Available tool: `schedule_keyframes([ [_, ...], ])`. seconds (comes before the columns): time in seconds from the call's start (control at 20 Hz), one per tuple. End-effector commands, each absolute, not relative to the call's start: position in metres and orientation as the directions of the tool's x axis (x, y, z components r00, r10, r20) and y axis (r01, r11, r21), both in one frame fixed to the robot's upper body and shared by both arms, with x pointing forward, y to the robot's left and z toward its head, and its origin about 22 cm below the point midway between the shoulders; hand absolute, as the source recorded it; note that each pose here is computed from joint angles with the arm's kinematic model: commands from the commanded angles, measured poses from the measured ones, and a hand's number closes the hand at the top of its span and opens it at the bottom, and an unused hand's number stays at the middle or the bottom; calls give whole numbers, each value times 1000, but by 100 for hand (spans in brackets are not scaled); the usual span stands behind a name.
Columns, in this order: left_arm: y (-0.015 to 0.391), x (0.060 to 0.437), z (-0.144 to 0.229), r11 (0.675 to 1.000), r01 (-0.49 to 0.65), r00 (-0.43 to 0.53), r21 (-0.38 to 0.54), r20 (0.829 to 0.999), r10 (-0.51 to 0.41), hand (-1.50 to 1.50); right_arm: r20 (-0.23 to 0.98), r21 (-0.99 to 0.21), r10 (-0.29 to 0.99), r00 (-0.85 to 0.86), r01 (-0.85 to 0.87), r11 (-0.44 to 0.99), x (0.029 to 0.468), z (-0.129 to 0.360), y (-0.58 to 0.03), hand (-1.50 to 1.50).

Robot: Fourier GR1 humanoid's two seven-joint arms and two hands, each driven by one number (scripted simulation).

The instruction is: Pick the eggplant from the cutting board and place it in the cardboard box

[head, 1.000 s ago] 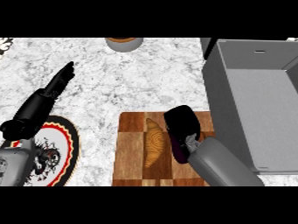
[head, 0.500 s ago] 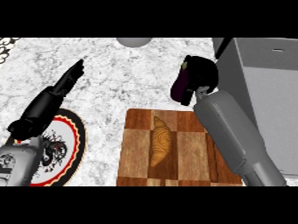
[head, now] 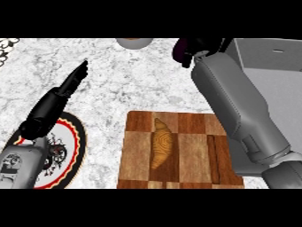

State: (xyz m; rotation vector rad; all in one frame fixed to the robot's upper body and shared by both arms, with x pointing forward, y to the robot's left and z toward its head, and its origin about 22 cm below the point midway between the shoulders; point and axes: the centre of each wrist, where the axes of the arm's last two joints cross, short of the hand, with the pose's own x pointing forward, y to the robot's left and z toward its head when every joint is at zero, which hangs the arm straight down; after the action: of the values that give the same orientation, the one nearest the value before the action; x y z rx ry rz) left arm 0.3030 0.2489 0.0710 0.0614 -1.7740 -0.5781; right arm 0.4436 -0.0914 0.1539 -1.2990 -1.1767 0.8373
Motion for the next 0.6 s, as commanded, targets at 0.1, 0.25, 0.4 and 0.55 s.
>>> schedule_keyframes([
  [0.1,259,289,61,891,239,-266,387,908,-323,0,313,-908,860,404,392,147,454,200,-93,150],
  [0.25,264,299,66,885,239,-261,400,904,-339,0,437,-849,767,469,496,180,461,216,-124,150],
  [0.4,255,292,62,890,238,-262,389,908,-327,0,448,-837,716,536,534,124,466,207,-146,150],
  [0.55,262,292,56,888,224,-245,403,905,-349,0,463,-825,675,575,558,91,464,221,-155,150],
])
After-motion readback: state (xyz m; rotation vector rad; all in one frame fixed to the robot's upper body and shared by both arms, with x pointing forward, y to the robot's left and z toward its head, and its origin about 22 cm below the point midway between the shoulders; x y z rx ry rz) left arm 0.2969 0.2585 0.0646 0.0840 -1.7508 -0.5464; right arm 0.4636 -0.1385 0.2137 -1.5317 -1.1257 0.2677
